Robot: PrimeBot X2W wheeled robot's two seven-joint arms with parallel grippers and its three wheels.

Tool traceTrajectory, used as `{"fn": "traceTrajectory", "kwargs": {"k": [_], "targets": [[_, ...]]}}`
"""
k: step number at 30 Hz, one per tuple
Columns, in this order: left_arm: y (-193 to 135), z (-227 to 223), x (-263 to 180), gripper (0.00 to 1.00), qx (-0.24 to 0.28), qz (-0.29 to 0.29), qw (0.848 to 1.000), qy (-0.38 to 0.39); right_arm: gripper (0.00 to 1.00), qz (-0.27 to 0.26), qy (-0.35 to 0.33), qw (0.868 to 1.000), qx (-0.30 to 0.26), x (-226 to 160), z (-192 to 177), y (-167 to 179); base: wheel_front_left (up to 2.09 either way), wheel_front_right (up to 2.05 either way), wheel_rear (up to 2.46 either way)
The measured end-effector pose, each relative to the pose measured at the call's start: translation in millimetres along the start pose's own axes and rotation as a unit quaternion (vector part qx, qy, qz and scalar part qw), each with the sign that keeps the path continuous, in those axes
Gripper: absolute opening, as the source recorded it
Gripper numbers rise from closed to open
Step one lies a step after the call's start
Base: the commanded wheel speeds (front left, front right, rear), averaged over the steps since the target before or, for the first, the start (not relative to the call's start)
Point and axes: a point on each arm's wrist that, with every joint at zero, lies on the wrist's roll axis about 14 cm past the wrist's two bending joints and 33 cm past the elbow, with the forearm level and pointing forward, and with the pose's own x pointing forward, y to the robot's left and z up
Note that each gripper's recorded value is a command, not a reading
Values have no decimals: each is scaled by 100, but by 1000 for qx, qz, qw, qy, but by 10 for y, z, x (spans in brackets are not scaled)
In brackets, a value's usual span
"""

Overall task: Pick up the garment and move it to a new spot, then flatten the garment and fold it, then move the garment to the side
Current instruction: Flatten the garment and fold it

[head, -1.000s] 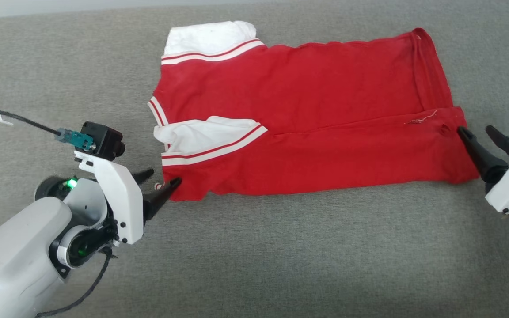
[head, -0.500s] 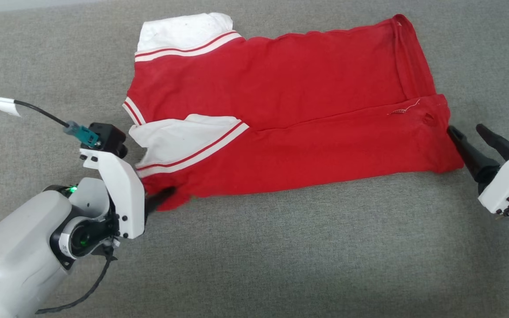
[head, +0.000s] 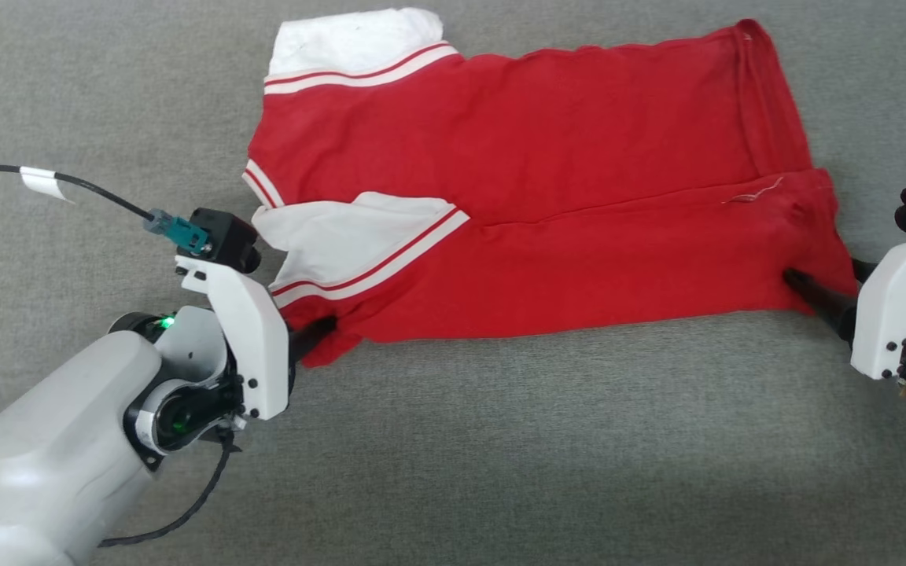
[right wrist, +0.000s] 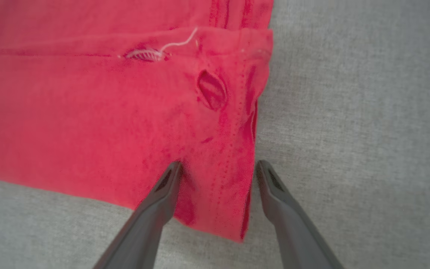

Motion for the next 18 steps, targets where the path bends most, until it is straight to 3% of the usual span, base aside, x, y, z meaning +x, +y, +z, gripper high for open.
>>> {"fn": "traceTrajectory", "kwargs": {"k": [2,3,4,5,11,18], "targets": [[12,2,10,0,-1,0,1000,-4,100,0,13,1000,0,67,-30,-1,0,0,0],[15,11,13,0,-3,1,1000,-9,49,1,17,1000,1,95,-27,4,0,0,0],[14,17,15,0,-4,0,1000,-12,19,1,20,1000,2,119,-33,5,0,0,0],[14,17,15,0,-4,0,1000,-12,0,1,20,1000,2,119,-33,5,0,0,0],[14,40,-27,0,-3,0,1000,-31,0,13,10,1000,4,123,16,73,0,0,0],[-9,-88,-246,0,8,0,999,-43,0,24,-8,1000,-4,-125,-32,115,0,0,0]]}}
